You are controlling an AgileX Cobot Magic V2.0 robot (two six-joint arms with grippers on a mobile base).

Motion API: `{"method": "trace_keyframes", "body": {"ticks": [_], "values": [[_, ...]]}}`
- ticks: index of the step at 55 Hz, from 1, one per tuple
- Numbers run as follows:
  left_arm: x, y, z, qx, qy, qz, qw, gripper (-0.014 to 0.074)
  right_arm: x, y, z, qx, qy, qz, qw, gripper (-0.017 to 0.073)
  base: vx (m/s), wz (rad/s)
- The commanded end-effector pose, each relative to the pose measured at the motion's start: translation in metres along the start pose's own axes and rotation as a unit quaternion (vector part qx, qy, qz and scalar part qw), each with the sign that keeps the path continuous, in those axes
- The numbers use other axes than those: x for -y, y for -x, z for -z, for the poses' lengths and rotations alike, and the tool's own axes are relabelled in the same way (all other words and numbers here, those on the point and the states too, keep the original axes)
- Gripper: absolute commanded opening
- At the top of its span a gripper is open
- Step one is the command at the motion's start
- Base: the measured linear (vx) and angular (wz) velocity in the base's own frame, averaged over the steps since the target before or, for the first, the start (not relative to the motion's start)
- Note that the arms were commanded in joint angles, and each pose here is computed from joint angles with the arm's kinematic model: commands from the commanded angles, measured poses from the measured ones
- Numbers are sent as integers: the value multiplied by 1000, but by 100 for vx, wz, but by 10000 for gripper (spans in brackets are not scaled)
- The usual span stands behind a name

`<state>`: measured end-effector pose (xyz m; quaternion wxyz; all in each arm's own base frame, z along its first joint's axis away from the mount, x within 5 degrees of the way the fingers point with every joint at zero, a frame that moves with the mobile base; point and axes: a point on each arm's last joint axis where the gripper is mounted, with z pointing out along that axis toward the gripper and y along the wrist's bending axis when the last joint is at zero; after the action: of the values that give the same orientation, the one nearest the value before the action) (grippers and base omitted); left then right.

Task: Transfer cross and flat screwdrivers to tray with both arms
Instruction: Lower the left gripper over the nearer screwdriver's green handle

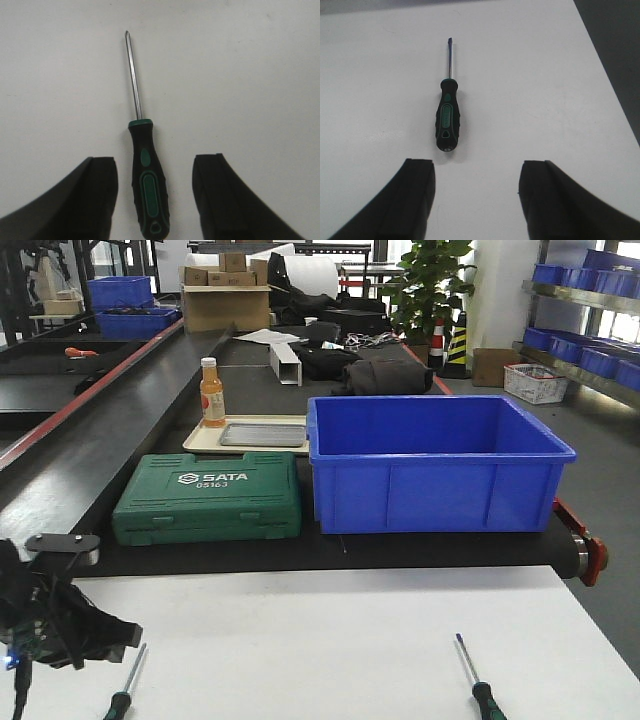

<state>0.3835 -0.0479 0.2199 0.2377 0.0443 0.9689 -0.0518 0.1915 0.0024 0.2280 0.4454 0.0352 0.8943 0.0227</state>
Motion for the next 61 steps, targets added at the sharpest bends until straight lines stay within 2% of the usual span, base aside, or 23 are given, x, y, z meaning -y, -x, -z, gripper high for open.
{"method": "trace_keyframes", "body": {"ticks": [1, 10, 18, 23, 46, 55, 61], "values": [[3, 20, 2, 24, -7, 1, 1000, 472, 0, 17, 5, 44, 1, 1, 999, 460, 0, 0], [0, 21, -30, 1, -4, 4, 1000, 472, 1, 8, 4, -2, -3, 0, 1000, 460, 0, 0], [-4, 20, -47, -5, 9, -10, 1000, 472, 1, 1, 5, -47, -8, 0, 999, 460, 0, 0], [-4, 19, -54, -7, 10, -10, 1000, 472, 2, -1, 6, -73, -10, 1, 997, 460, 0, 0], [-7, 6, -87, -44, 10, -9, 999, 472, 1, 3, 8, -83, -12, 2, 996, 460, 0, 0], [-7, 2, -95, -55, 10, -8, 998, 472, 0, 23, 1, -85, -11, 23, 996, 460, 0, 0], [-8, 0, -99, -61, 10, -7, 998, 471, -2, 44, -15, -99, -9, 51, 994, 460, 0, 0]]}}
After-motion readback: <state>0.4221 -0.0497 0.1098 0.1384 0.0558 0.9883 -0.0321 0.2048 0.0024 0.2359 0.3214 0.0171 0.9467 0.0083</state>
